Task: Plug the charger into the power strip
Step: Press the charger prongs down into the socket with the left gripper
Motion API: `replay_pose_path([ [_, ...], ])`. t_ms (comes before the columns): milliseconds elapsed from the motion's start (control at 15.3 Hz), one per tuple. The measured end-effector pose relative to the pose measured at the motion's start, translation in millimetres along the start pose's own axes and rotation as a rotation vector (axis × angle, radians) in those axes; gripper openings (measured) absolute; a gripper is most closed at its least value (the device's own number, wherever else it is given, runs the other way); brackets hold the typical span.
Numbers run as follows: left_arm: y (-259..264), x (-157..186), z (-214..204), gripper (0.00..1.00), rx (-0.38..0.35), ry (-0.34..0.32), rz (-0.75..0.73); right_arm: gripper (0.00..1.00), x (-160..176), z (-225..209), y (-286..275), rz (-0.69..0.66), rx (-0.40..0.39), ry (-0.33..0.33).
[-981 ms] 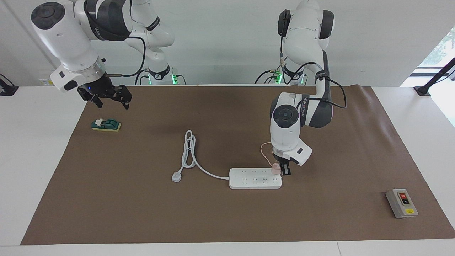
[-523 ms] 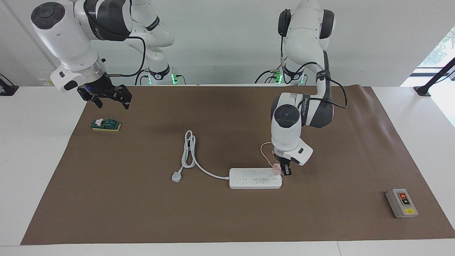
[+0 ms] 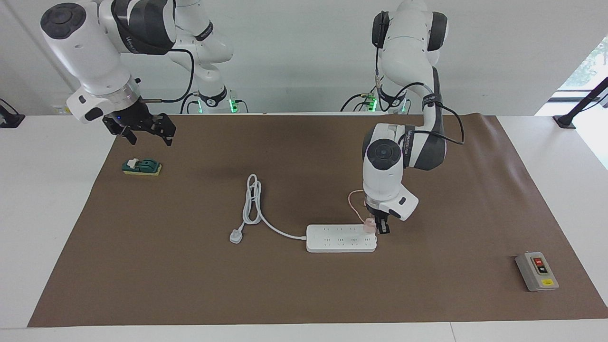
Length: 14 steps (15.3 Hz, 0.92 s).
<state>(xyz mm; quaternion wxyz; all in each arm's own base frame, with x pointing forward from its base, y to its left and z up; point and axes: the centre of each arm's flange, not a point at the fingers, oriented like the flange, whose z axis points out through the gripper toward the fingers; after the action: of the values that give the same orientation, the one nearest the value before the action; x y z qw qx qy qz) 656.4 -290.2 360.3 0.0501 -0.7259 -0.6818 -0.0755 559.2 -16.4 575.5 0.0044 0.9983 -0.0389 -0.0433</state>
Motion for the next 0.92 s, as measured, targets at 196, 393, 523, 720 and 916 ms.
replay_pose_path([
  [196, -0.6, -0.8, -0.2, 0.31, 0.000, -0.001, 0.002, 1.00, 0.0, 0.0, 0.1, 0.000, 0.000, 0.000],
  [393, -1.6, -3.0, -0.8, 0.31, -0.001, -0.002, 0.005, 1.00, 0.0, 0.1, 0.5, 0.001, 0.000, 0.000],
  [523, -2.0, -3.9, -1.0, 0.31, -0.001, -0.003, 0.007, 1.00, 0.0, 0.7, 0.7, 0.001, 0.000, -0.001],
  [720, -2.4, -4.8, -1.2, 0.31, -0.002, -0.003, 0.008, 1.00, -0.1, 1.0, 0.8, 0.001, 0.000, -0.003],
  [916, -3.2, -7.2, -1.7, 0.31, -0.005, -0.004, 0.012, 1.00, -0.1, 1.2, 0.8, 0.001, 0.000, -0.003],
])
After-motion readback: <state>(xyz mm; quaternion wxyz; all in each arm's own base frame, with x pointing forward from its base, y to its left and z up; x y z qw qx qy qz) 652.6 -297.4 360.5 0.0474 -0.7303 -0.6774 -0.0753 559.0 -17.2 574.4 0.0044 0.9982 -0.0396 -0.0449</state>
